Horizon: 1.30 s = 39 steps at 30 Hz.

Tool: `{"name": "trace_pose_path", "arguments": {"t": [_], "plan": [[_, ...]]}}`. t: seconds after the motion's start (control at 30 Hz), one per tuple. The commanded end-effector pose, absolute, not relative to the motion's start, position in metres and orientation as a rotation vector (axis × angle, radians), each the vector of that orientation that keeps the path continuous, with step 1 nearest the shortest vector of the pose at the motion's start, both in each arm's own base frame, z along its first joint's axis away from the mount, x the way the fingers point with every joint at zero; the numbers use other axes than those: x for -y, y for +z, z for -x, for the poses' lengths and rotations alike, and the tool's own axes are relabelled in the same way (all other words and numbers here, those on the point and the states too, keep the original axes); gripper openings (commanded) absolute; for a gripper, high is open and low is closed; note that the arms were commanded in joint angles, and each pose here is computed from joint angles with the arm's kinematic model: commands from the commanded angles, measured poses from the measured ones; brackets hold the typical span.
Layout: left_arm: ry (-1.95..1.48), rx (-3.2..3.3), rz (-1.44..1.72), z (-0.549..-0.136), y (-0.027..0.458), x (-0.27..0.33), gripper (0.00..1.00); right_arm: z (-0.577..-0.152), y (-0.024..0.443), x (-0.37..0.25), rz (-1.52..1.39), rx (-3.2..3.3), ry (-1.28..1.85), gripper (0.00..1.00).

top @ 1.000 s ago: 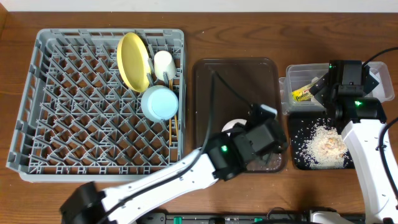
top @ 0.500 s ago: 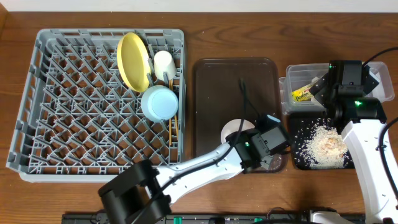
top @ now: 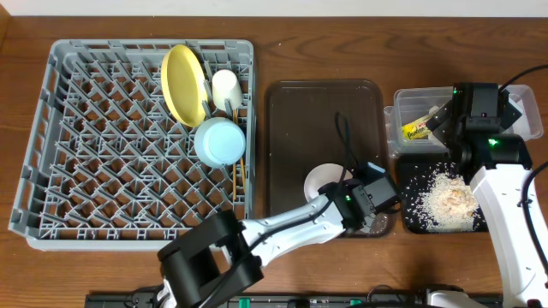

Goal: Sort waste into correct bins and load items into the dishwasher rack
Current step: 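Grasp the white bowl rim with the left gripper and lift it, then carry the white bowl left into the dish rack beside the blue bowl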

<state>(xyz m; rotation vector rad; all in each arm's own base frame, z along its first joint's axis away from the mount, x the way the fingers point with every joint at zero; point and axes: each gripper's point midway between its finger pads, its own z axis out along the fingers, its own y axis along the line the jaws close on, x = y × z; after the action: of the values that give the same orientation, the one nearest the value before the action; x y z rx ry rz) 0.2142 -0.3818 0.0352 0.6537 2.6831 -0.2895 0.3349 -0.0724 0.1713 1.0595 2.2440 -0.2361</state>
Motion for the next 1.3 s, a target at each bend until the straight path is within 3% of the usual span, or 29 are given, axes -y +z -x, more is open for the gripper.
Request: {"name": "trace_pose_path", "arguments": {"t": [0.0,0.17,0.43,0.57,0.73,0.87,1.0,1.27], "plan": [[-0.232,-2.676,-0.659,-0.217,0.027,0.376,0.31,-0.334,0.172,0.076,-1.057,-2.243,-0.256,0.99],[-0.232,-2.676,-0.659,-0.217,0.027,0.376,0.30,-0.334,0.172,0.076,-1.057,-2.243,-0.256,0.99],[-0.228,-2.679,-0.659,-0.217,0.027,0.375,0.07,-0.334,0.172,0.076,-1.057,-2.243,-0.256,0.99],[-0.238,-2.674,-0.648,-0.219,0.034,0.374,0.06,-0.334,0.172,0.076,-1.057,-2.243,-0.256,0.99],[-0.391,-2.613,-0.616,-0.225,0.105,0.372,0.06,-0.334,0.172,0.076,-1.057,-2.243,-0.256,0.99],[-0.779,-2.557,-0.570,-0.220,0.191,0.361,0.06,-0.334,0.172,0.076,-1.057,-2.243,-0.256,0.99],[-1.098,-2.479,-0.478,-0.220,0.268,0.313,0.06,-0.334,0.172,0.076,-1.057,-2.243,-0.256,0.99],[-1.187,-2.394,-0.229,-0.238,0.311,0.189,0.06,-0.334,0.172,0.076,-1.057,-2.243,-0.256,0.99]]}}
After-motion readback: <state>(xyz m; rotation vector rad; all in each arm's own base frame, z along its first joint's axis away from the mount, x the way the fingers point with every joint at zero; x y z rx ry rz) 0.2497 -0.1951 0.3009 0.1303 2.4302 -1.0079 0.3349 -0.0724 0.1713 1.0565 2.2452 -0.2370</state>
